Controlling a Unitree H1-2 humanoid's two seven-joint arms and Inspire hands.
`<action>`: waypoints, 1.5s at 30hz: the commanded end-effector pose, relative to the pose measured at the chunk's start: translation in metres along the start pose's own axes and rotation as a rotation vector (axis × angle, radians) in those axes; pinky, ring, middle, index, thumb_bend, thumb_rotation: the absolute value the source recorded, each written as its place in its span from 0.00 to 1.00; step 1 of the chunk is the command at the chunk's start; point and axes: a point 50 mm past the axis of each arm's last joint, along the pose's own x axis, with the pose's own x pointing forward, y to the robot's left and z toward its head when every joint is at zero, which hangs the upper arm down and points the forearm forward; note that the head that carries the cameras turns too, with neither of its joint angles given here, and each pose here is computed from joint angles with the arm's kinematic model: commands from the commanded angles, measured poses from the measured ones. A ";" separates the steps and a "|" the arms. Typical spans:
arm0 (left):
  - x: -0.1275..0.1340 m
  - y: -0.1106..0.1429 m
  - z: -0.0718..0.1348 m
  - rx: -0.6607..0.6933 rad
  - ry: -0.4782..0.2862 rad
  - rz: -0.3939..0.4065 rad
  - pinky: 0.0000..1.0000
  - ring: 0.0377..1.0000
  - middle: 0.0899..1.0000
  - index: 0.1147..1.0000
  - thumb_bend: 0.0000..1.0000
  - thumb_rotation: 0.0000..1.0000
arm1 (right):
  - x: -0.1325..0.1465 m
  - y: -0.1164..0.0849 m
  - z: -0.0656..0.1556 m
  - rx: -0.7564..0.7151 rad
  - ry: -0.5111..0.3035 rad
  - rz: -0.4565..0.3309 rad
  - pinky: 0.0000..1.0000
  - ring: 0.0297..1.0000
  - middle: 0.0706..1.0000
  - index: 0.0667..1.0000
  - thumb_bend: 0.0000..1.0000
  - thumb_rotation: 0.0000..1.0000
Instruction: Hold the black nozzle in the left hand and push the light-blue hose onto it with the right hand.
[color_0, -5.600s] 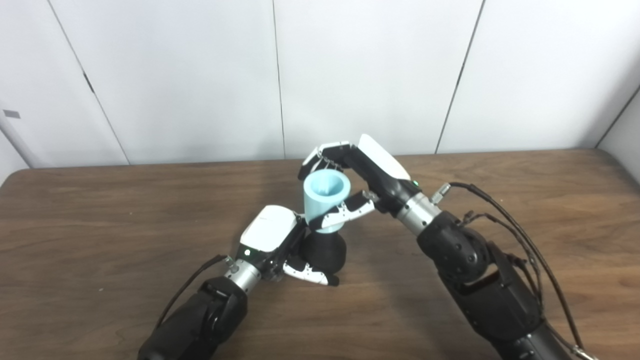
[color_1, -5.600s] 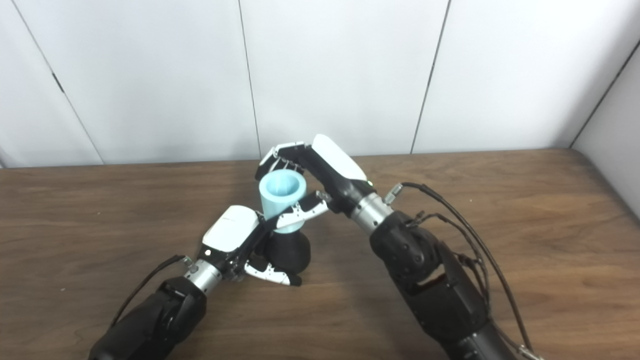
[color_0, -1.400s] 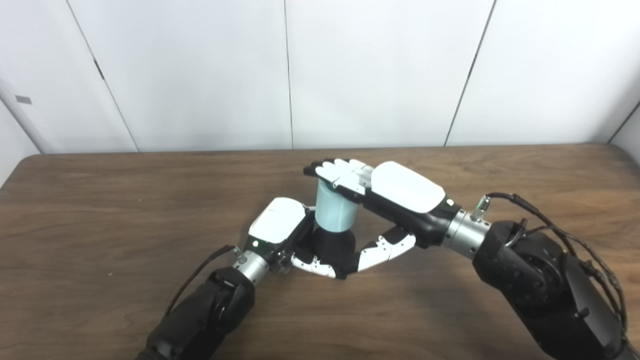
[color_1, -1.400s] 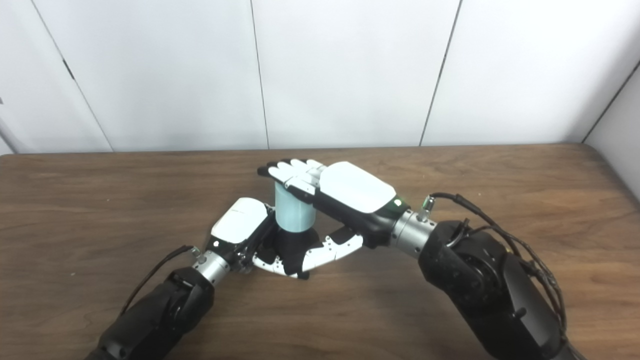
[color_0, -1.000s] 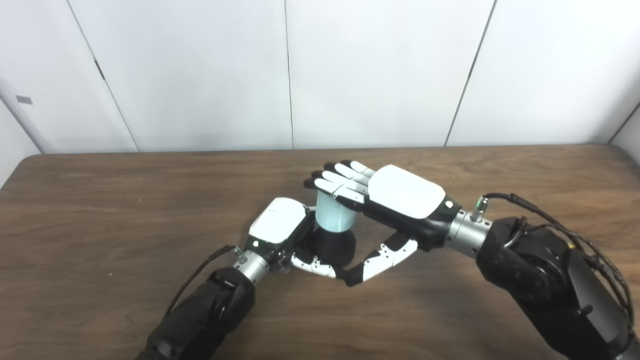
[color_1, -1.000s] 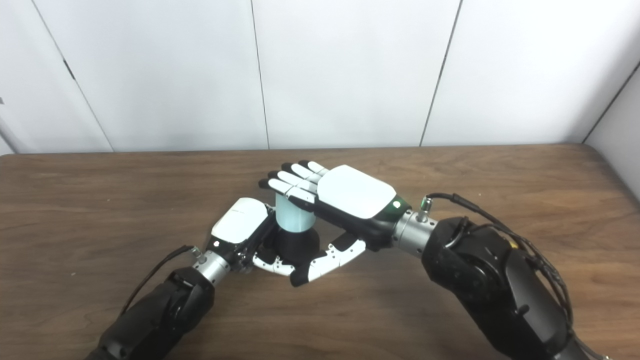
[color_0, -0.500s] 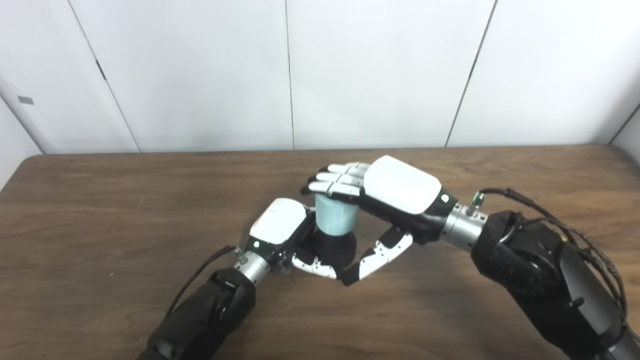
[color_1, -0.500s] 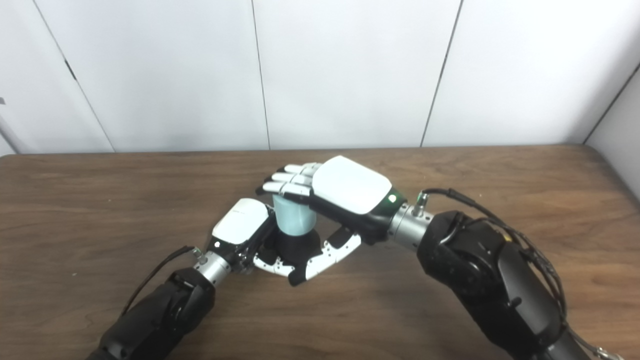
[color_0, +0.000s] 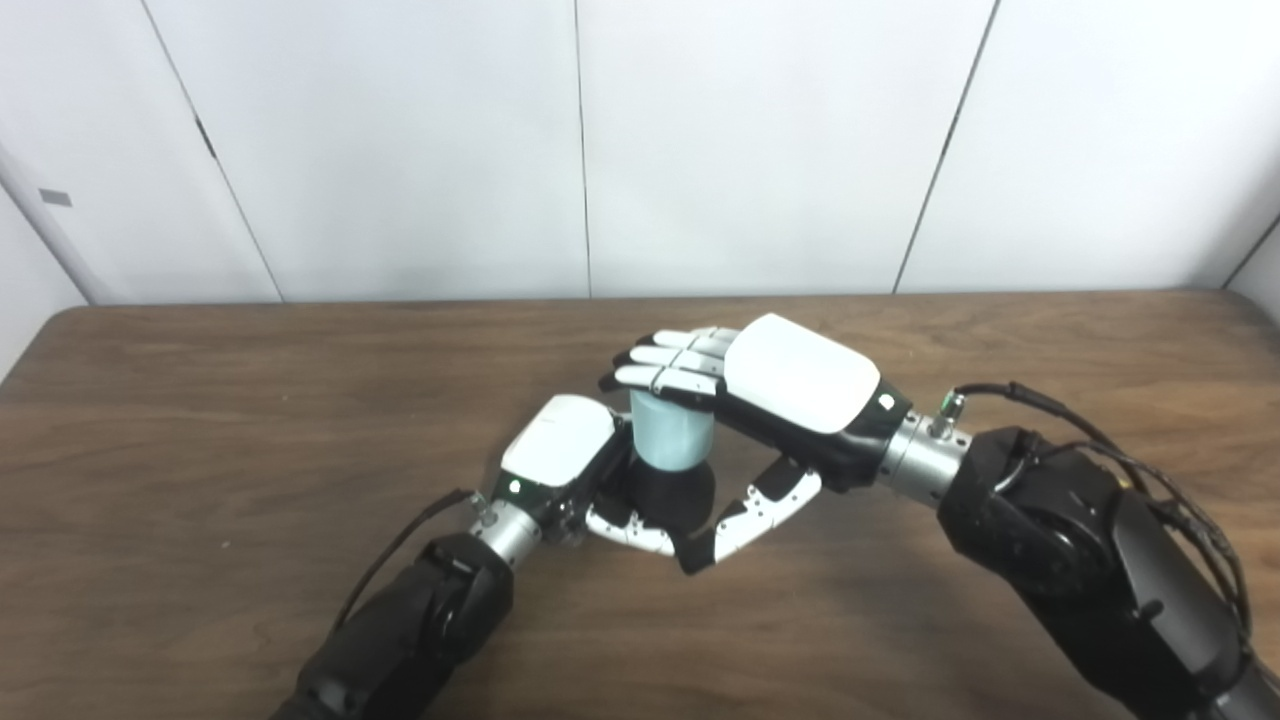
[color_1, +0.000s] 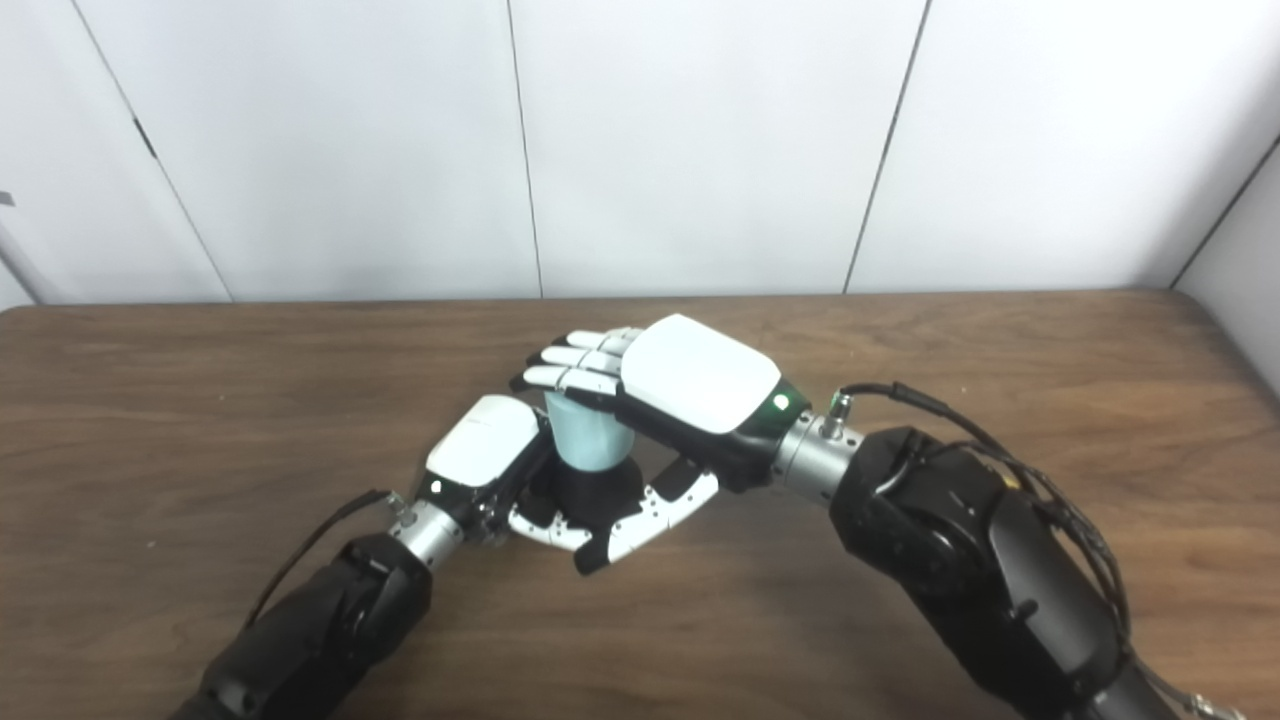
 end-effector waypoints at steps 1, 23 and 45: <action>-0.033 -0.054 0.001 -0.007 0.037 -0.243 0.38 0.38 0.40 0.46 0.50 0.00 | -0.008 0.031 0.004 0.030 -0.032 0.158 0.82 0.89 0.91 0.88 0.81 0.90; -0.031 -0.050 0.000 0.008 0.039 -0.249 0.39 0.40 0.41 0.45 0.50 0.00 | -0.013 0.036 0.009 0.114 -0.009 -0.041 0.86 0.94 0.95 0.93 0.70 0.85; -0.029 -0.053 0.000 0.002 0.039 -0.238 0.33 0.36 0.39 0.46 0.50 0.00 | -0.004 -0.032 -0.025 0.874 0.195 -0.921 0.65 0.80 0.89 0.91 0.76 0.27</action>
